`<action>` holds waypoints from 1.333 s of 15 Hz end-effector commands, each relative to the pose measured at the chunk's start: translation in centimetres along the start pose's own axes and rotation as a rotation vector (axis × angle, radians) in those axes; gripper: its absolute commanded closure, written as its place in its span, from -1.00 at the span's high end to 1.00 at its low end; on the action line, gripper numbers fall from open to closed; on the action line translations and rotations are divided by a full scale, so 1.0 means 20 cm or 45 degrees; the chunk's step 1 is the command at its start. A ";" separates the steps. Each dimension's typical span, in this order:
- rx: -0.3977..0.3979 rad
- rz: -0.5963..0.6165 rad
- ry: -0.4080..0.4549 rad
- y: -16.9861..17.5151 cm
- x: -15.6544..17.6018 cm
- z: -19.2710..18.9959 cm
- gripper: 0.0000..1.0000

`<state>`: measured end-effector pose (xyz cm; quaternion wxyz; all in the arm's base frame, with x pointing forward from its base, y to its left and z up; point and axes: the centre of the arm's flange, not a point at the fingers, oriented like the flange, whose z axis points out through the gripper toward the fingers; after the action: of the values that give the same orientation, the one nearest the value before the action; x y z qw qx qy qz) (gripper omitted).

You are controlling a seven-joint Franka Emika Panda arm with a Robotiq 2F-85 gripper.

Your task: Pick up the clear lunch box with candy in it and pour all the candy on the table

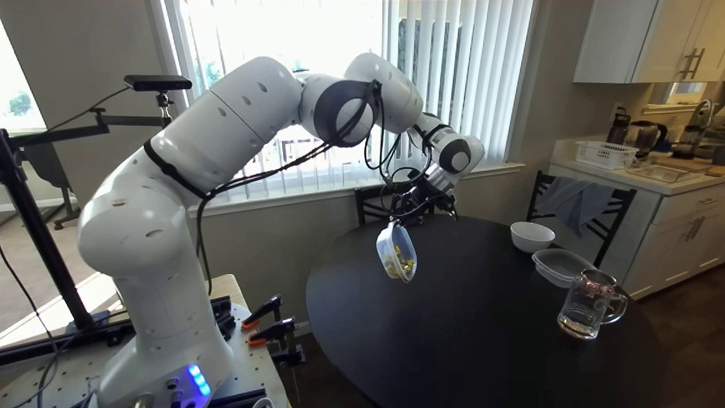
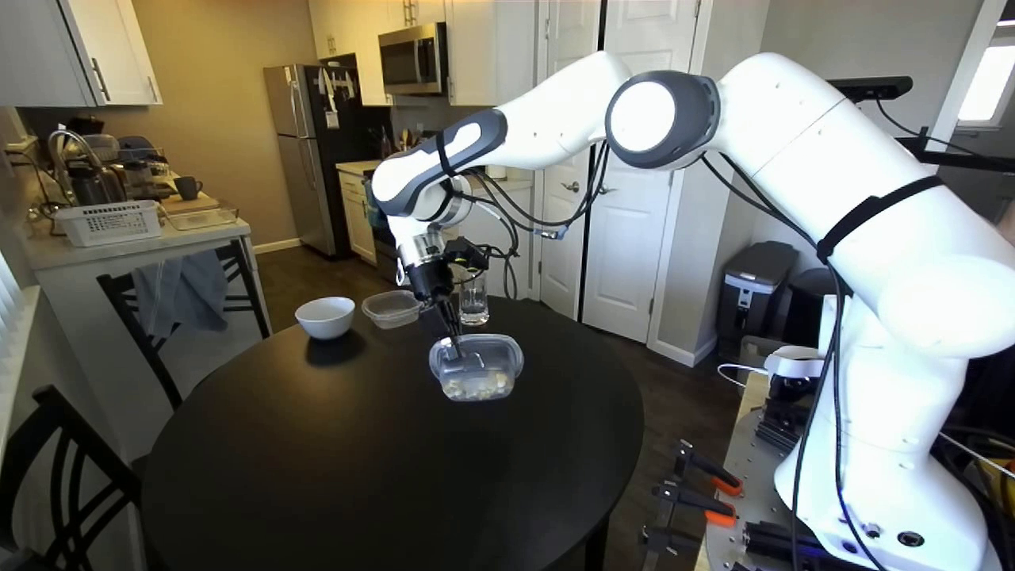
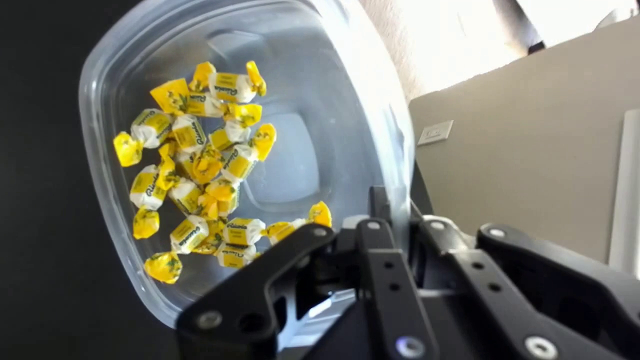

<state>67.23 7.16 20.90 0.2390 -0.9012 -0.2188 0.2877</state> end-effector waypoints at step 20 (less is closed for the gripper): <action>0.950 0.094 -0.073 0.09 0.34 0.02 -0.97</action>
<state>69.26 9.07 16.40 0.5257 -0.7526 -0.0988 0.3840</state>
